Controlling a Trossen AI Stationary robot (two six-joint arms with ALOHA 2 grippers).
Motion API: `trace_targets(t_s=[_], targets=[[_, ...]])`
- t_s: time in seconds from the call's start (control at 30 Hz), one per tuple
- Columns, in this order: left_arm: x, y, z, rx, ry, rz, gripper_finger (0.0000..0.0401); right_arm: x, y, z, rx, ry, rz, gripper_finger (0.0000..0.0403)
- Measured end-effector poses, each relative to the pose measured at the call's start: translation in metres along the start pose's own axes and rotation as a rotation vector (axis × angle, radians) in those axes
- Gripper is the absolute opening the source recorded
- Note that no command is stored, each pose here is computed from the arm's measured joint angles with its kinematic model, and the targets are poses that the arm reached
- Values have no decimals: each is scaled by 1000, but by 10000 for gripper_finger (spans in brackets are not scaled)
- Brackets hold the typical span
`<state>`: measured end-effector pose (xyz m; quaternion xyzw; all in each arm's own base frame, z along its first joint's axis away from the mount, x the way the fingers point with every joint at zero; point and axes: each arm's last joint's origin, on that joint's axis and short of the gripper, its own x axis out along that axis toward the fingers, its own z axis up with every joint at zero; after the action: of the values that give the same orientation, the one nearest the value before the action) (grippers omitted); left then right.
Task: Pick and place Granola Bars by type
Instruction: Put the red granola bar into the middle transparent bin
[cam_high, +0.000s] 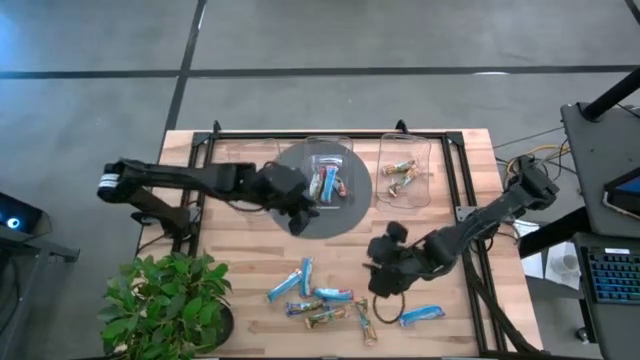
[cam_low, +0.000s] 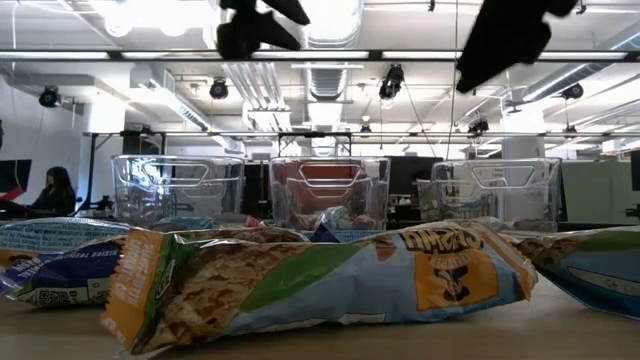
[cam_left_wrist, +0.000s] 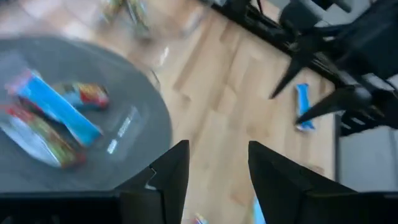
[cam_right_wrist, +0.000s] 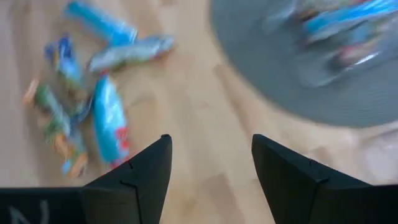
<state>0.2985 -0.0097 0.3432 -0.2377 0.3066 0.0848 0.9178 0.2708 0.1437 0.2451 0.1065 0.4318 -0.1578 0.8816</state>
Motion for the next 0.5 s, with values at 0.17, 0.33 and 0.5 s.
trace_targets(t_s=[0.17, 0.33, 0.5], targets=[[-4, -11, -40, -46, 81, -32, 147, 35, 20, 0, -78, 61, 151, 212], [-5, -18, -82, -112, 87, -15, 147, 60, 36, -2, -119, 45, 243, 212], [-10, -15, -116, -156, 66, 11, 147, 85, 47, -6, -130, 62, 336, 212]])
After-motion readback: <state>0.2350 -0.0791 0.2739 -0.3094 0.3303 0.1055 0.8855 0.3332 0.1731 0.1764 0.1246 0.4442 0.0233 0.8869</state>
